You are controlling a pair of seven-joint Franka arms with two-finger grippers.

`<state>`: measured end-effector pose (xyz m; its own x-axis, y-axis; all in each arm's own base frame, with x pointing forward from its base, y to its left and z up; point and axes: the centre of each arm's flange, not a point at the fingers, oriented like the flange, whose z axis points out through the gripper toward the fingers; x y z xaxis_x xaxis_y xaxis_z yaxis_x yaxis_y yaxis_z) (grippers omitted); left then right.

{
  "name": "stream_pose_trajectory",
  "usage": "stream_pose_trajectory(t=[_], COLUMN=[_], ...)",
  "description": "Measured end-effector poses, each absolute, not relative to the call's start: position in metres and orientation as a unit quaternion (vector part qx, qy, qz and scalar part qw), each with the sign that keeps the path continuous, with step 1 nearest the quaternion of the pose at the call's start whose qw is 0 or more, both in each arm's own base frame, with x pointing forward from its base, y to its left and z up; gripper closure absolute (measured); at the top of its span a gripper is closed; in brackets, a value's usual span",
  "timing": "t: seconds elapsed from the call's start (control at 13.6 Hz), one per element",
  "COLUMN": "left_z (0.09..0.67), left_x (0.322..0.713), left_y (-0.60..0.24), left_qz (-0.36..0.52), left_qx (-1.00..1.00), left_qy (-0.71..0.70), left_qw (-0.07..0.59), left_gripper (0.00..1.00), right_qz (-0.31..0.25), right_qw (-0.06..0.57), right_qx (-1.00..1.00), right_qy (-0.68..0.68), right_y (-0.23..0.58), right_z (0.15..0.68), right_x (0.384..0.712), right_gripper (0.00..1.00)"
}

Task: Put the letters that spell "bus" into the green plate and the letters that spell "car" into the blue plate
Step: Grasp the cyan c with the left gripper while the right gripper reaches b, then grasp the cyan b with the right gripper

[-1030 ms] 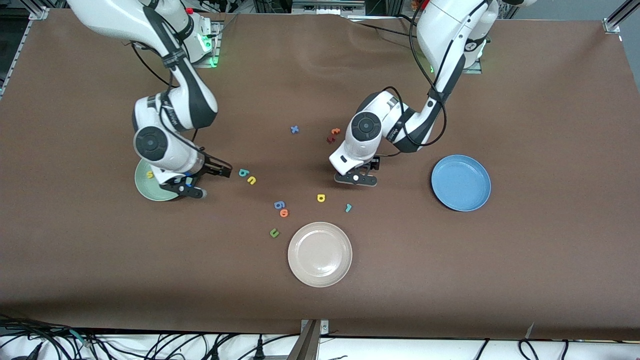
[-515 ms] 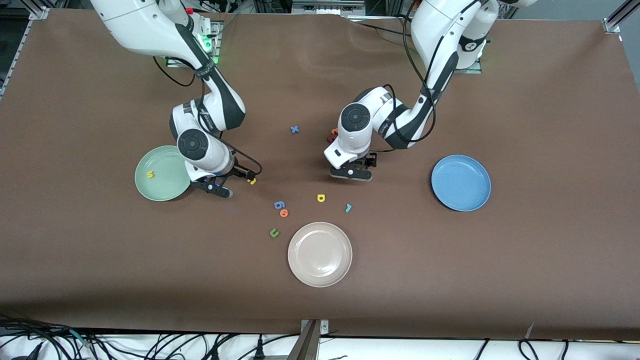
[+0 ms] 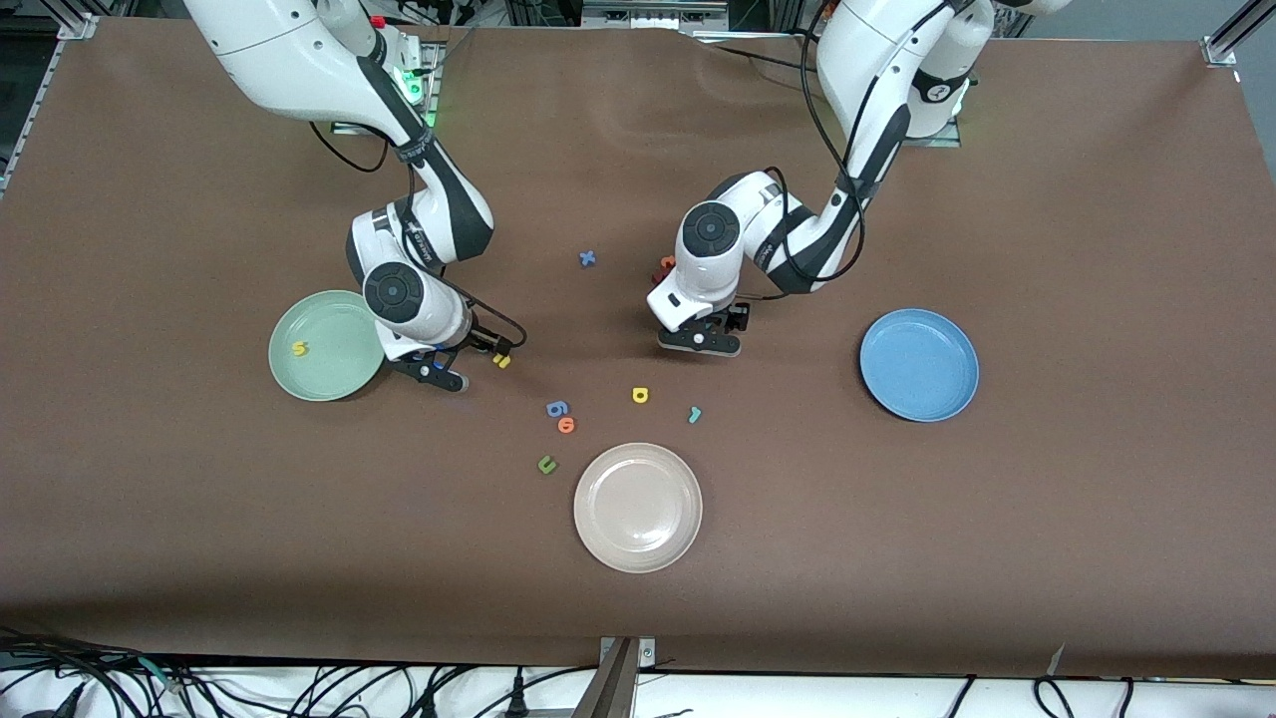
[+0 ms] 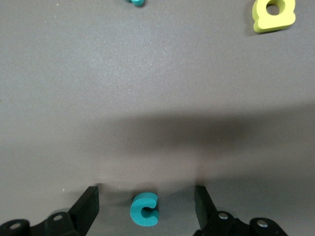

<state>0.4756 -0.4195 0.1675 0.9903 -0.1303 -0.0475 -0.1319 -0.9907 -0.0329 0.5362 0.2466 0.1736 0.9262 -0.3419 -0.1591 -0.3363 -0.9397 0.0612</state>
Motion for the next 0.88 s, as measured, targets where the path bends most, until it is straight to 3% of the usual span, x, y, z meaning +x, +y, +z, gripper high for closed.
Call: stream_pose_trajectory(t=[0.22, 0.37, 0.44, 0.52, 0.88], left_z=[0.1665, 0.1693, 0.1696, 0.1701, 0.1708], left_x=[0.4733, 0.4719, 0.4713, 0.4712, 0.4703], left_y=[-0.4201, -0.4237, -0.4241, -0.4246, -0.4248], left_qz=[0.024, 0.020, 0.020, 0.019, 0.019], left_qx=[-0.997, -0.997, -0.997, -0.997, -0.998], left_qy=[0.067, 0.069, 0.070, 0.070, 0.061], left_qw=[0.018, 0.014, 0.014, 0.013, 0.013], left_gripper=[0.17, 0.31, 0.31, 0.37, 0.45], right_qz=[-0.089, -0.091, -0.092, -0.094, -0.094], right_qw=[0.020, 0.021, 0.022, 0.023, 0.023], right_qx=[0.981, 0.981, 0.980, 0.980, 0.980], right_qy=[-0.173, -0.173, -0.173, -0.173, -0.173], right_y=[0.2461, 0.2455, 0.2449, 0.2442, 0.2439], right_z=[0.1734, 0.1720, 0.1707, 0.1689, 0.1649], right_x=[0.5349, 0.5338, 0.5329, 0.5318, 0.5310], right_gripper=[0.01, 0.01, 0.01, 0.01, 0.02])
